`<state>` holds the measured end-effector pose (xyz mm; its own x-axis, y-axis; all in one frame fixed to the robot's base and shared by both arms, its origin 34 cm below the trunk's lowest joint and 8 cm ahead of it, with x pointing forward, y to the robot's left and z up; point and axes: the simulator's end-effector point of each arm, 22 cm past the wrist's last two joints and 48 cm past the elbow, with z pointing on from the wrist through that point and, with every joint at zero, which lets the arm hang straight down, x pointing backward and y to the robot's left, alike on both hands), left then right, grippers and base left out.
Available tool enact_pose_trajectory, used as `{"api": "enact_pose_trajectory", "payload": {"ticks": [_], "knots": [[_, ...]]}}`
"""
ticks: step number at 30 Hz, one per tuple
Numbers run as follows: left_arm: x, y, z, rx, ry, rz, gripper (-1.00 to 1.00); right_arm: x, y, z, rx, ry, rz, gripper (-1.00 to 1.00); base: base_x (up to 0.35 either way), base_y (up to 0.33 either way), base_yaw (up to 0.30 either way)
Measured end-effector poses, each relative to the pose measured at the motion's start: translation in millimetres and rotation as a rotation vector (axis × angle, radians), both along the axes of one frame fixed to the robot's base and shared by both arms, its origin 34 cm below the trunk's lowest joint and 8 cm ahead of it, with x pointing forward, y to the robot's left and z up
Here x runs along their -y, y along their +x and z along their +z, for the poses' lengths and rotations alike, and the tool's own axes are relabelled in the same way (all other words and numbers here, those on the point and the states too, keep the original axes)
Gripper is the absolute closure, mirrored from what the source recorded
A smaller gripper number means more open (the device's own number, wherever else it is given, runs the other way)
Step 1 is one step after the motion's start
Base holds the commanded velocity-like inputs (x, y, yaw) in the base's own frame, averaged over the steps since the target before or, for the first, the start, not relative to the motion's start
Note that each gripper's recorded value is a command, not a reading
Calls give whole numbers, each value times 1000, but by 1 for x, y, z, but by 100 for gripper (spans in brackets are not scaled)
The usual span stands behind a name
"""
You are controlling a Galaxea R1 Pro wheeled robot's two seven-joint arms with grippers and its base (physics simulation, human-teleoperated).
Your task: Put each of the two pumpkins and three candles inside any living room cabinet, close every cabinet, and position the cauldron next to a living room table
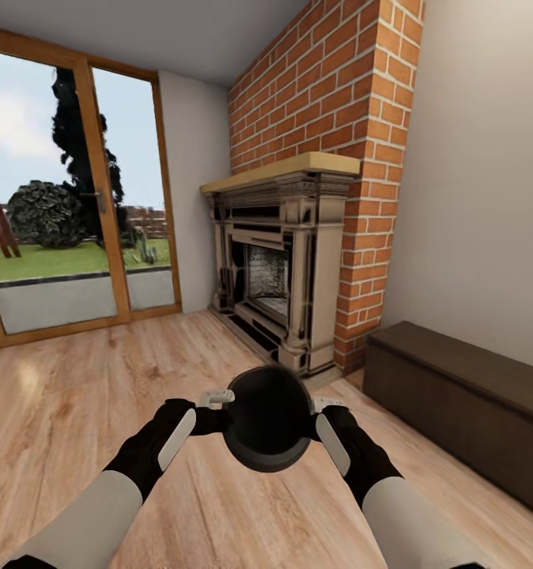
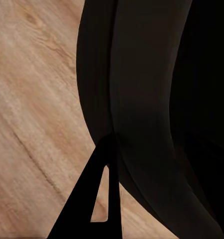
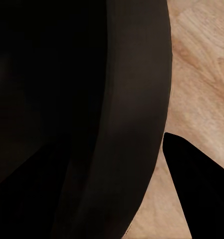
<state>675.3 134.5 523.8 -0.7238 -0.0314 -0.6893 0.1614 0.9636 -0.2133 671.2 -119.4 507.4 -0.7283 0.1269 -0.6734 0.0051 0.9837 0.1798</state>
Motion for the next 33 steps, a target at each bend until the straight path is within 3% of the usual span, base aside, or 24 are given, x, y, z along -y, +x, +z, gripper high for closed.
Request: {"api": "enact_pose_trajectory", "payload": {"ticks": [20, 33], "knots": [[0, 0, 0, -2, -1, 1, 100, 0, 0, 0, -1, 1, 0, 100, -89, -5, 289], [0, 0, 0, -2, -2, 1, 100, 0, 0, 0, -1, 1, 0, 100, -10, -118, 289]]}}
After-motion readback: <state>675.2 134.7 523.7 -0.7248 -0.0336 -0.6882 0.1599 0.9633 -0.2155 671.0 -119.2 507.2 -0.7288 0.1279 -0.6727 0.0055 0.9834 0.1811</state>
